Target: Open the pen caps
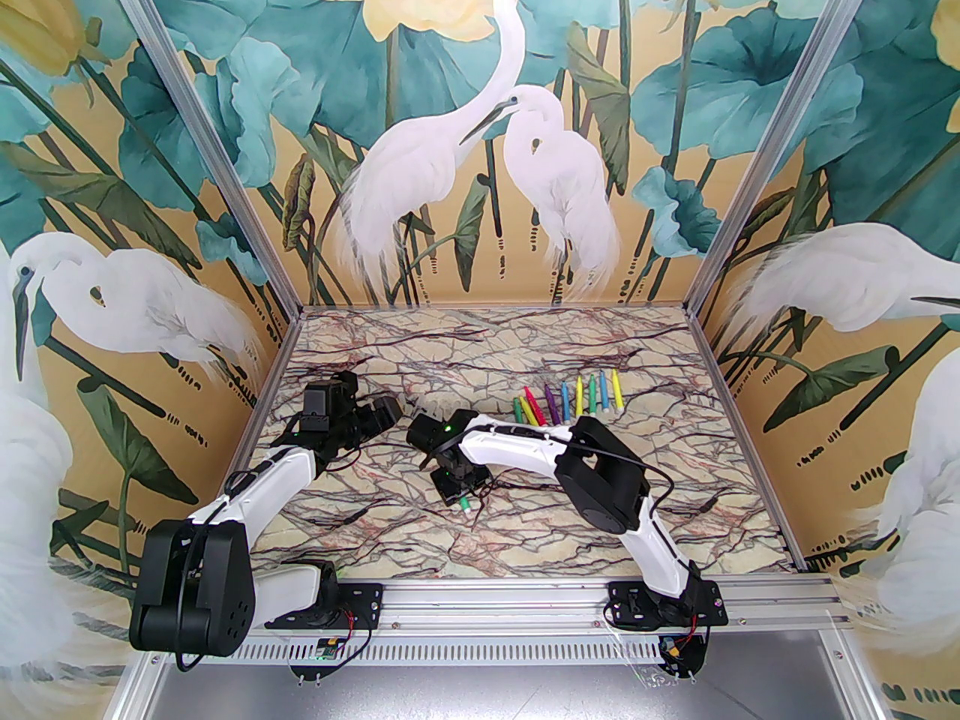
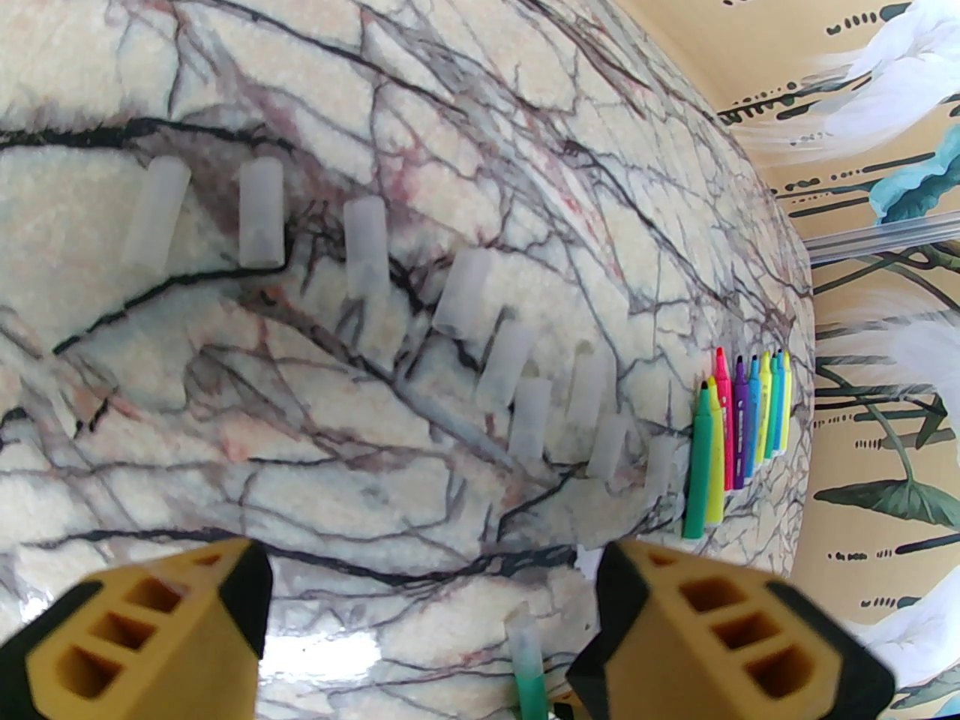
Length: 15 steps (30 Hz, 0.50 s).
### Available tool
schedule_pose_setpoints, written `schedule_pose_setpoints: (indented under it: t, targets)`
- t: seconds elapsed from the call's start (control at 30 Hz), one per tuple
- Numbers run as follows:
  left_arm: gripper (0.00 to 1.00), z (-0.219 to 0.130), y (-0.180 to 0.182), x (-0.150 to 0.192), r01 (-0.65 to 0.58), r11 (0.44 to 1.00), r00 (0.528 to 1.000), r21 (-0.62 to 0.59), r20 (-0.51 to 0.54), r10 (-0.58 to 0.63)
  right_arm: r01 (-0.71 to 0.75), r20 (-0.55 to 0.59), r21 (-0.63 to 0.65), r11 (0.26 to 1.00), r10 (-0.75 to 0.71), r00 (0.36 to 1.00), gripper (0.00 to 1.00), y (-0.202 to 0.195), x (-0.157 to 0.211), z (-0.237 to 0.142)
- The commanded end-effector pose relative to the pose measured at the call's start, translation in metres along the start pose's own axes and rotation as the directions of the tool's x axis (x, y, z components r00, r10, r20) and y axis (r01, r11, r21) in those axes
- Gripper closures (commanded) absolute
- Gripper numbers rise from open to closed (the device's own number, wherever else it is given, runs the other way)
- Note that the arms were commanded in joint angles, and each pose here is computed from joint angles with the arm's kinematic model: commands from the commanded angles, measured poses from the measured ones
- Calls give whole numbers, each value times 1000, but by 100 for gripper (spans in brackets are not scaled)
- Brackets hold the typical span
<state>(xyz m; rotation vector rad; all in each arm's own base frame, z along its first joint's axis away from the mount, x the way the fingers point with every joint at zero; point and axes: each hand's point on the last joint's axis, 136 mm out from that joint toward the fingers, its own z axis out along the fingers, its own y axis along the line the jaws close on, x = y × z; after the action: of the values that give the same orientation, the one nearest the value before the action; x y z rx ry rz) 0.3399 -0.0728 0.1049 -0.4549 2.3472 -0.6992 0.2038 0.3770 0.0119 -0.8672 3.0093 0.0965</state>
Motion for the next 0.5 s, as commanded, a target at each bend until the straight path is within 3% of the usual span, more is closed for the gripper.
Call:
schedule_pose_setpoints:
  t: [0.0,0.47]
  targets:
    - [24,1,-5,-1,16,999,1000,46,7,-17,-36,-33,92,995,39,999,64,-12,7,12]
    - [24,-3,-7,0,20,998,1000,53,9,-20,-72,-22,130,989,76,997,76,-18,10,35]
